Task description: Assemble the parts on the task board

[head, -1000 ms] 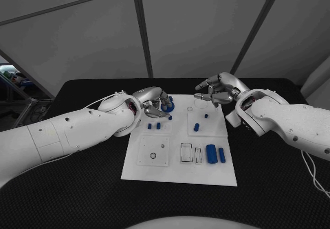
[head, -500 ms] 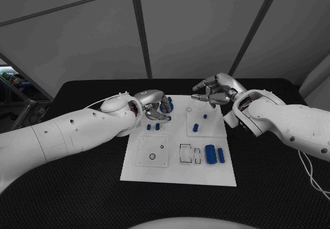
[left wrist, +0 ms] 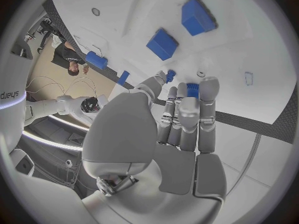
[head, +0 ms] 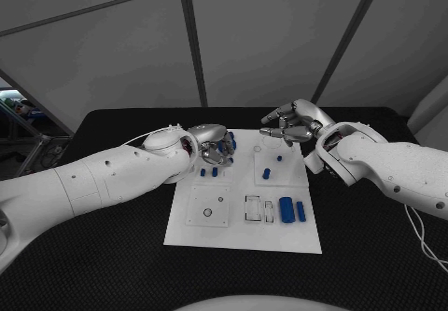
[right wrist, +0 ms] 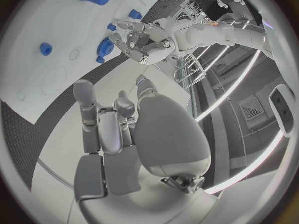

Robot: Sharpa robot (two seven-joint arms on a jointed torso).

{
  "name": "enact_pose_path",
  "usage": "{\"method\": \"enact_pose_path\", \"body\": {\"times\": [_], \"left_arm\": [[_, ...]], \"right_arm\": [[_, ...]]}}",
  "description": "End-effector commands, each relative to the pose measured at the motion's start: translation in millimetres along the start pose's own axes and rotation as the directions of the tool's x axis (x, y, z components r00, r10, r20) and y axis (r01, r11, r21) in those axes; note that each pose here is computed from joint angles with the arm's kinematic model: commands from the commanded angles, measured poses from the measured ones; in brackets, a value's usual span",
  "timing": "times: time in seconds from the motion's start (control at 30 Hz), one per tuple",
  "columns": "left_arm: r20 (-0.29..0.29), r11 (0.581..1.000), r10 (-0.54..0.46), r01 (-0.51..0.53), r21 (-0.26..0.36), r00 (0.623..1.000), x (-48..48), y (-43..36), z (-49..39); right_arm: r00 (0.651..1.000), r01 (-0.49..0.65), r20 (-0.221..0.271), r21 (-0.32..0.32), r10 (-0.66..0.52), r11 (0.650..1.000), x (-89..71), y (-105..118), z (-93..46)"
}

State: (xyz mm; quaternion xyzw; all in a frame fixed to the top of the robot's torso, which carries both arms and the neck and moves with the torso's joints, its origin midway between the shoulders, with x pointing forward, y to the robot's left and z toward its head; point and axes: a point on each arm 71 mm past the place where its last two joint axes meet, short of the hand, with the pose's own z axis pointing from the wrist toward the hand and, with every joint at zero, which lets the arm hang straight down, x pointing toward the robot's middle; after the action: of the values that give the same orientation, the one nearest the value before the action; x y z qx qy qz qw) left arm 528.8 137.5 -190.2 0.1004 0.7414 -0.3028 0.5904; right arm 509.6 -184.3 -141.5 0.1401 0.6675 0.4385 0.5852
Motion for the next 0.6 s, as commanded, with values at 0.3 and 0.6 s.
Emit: {"method": "enact_pose_path", "body": {"times": [0.3, 0.6], "left_arm": [[-0.026, 1.0, 0.01, -0.01, 0.01, 1.0, 2.7, -6.0, 5.5], [-0.054, 1.0, 0.012, -0.012, 0.0, 0.998, 5.1, -5.4, 7.1]], "right_arm": [[1.0, -0.003, 0.0, -0.011, 0.003, 1.0, 0.0, 1.7, 0.3], [1.0, -0.003, -0.001, -0.011, 0.003, 1.0, 0.2, 1.9, 0.3]]}}
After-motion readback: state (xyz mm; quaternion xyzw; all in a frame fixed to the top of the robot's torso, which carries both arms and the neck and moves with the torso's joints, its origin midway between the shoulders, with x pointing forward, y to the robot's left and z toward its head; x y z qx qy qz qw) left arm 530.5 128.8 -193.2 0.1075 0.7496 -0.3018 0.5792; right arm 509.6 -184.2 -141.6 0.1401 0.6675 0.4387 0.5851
